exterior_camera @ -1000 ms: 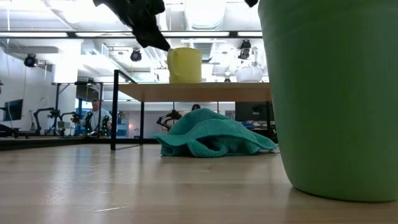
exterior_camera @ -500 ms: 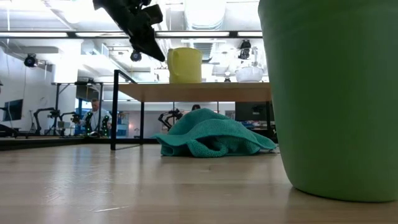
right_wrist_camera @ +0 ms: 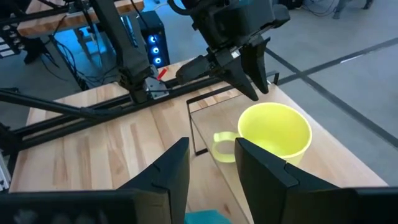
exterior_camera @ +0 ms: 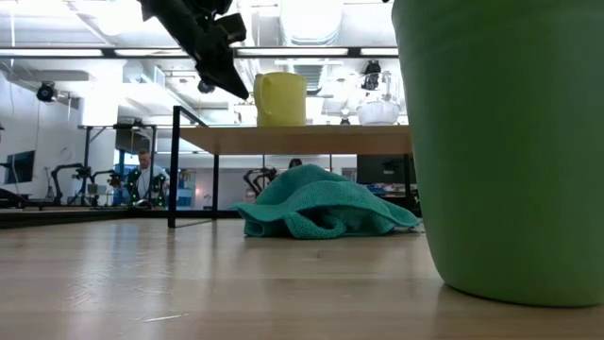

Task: Stack small to large cups/mugs on shelf
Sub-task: Put the yellow cup on the shelf

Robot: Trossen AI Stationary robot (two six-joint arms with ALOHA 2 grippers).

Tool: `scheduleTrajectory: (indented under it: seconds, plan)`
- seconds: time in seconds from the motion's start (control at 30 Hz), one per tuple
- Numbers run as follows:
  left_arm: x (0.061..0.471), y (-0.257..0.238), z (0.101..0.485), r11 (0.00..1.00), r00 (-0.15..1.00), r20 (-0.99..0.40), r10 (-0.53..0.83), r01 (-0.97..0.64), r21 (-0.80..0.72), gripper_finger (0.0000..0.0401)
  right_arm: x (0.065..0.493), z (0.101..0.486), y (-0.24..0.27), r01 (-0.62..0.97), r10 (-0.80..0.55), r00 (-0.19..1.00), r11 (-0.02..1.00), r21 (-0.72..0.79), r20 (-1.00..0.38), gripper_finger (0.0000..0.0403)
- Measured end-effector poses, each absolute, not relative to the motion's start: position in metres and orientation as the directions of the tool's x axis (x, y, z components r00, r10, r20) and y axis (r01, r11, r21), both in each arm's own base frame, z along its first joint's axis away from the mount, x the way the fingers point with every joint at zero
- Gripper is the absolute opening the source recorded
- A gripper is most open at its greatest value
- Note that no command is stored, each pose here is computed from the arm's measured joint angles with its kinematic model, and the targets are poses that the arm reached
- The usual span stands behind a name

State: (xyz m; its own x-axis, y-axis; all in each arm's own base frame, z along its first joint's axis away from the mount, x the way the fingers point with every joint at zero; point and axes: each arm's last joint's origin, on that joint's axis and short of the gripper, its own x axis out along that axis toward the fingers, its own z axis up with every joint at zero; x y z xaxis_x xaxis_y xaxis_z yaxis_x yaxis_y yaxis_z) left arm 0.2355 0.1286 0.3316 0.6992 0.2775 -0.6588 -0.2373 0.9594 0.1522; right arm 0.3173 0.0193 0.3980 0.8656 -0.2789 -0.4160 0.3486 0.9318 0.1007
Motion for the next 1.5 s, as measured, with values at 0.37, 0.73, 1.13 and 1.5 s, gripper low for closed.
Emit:
scheduleTrajectory:
  seconds: [0.37, 0.73, 1.13, 1.5]
  plan:
    - [0.243, 0.130, 0.328, 0.970, 0.772, -0.590, 0.236, -0.227, 0.090, 0.0076, 0.317, 0.398, 0.019, 0.349, -0.279, 0.866, 0.932, 0.101, -0.415, 0.0130]
    - [0.245, 0.129, 0.328, 0.971, 0.781, -0.583, 0.223, -0.229, 0.065, 0.0076, 0.317, 0.398, 0.019, 0.348, -0.279, 0.866, 0.932, 0.101, -0.415, 0.0128]
    - [0.248, 0.121, 0.328, 0.975, 0.789, -0.583, 0.194, -0.223, 0.022, 0.0076, 0.317, 0.398, 0.019, 0.349, -0.279, 0.866, 0.932, 0.101, -0.415, 0.0121]
    - [0.253, 0.118, 0.332, 0.974, 0.816, -0.545, 0.194, -0.226, 0.008, 0.0076, 0.317, 0.398, 0.019, 0.348, -0.279, 0.866, 0.932, 0.101, -0.415, 0.0120]
